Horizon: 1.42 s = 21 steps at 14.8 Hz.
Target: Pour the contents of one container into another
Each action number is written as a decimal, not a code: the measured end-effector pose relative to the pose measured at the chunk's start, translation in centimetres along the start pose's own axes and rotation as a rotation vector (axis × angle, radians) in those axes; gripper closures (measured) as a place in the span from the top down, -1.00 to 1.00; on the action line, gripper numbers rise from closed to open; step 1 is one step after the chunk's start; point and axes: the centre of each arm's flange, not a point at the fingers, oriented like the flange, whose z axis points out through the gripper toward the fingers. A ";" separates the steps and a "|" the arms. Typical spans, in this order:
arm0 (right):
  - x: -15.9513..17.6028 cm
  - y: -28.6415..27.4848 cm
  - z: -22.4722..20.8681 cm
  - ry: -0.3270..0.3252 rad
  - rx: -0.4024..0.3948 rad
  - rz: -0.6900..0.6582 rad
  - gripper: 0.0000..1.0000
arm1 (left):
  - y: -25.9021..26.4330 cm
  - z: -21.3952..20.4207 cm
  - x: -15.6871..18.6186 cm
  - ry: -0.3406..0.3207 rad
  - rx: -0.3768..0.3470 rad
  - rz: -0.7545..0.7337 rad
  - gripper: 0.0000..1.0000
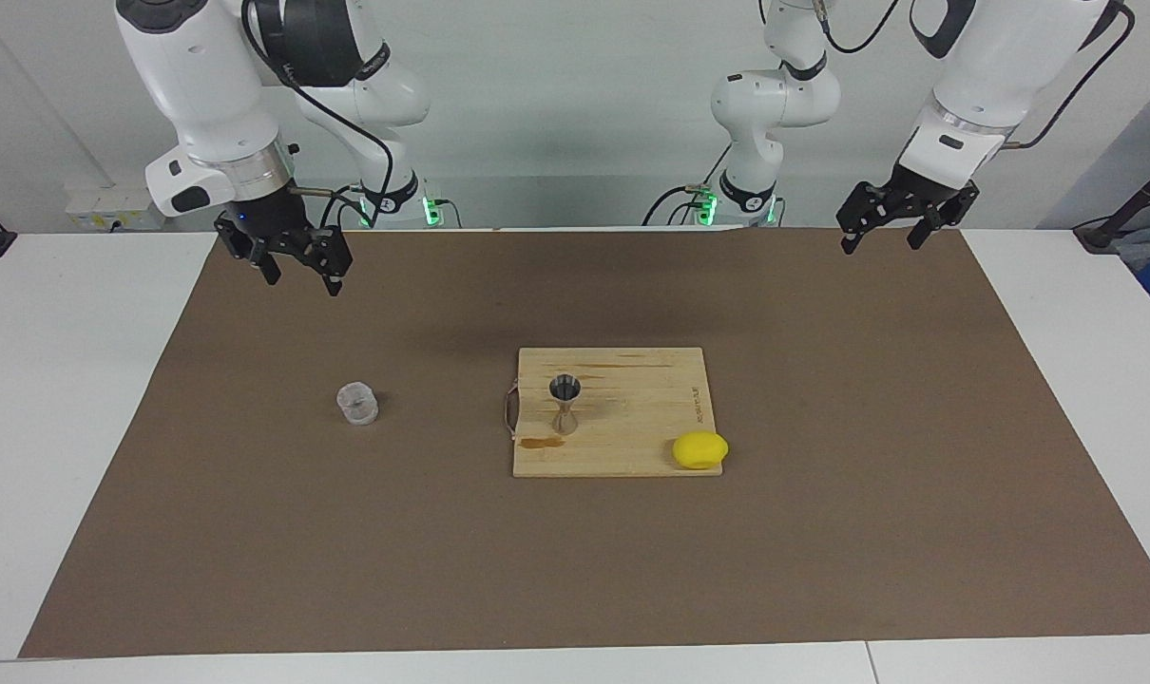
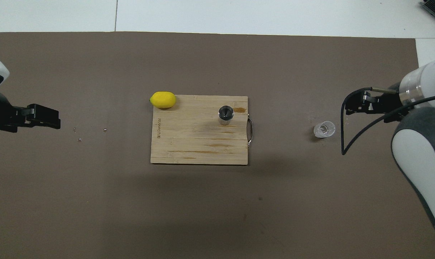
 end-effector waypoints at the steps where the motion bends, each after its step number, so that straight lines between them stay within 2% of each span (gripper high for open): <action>1: -0.2 0.1 -0.1 0.002 0.000 0.002 0.84 | 0.0 0.0 0.0 0.000 0.000 0.000 1.00; 2: -0.2 0.2 -0.3 0.005 0.001 0.004 0.96 | 0.0 0.0 0.0 0.000 0.000 0.000 1.00; 3: -0.2 0.3 -0.5 0.008 0.002 0.006 0.99 | 0.0 0.0 0.0 0.000 0.000 0.000 1.00; 9: -0.6 0.5 -1.7 -0.009 -0.004 0.008 0.99 | 0.0 0.0 0.0 0.000 0.000 0.000 1.00; 16: -1.4 0.3 -1.6 -0.071 -0.007 -0.031 0.99 | 0.0 0.0 0.0 0.000 0.000 0.000 1.00; 21: -1.5 0.2 -1.5 -0.077 -0.004 -0.034 0.99 | 0.0 0.0 0.0 0.000 0.000 0.000 1.00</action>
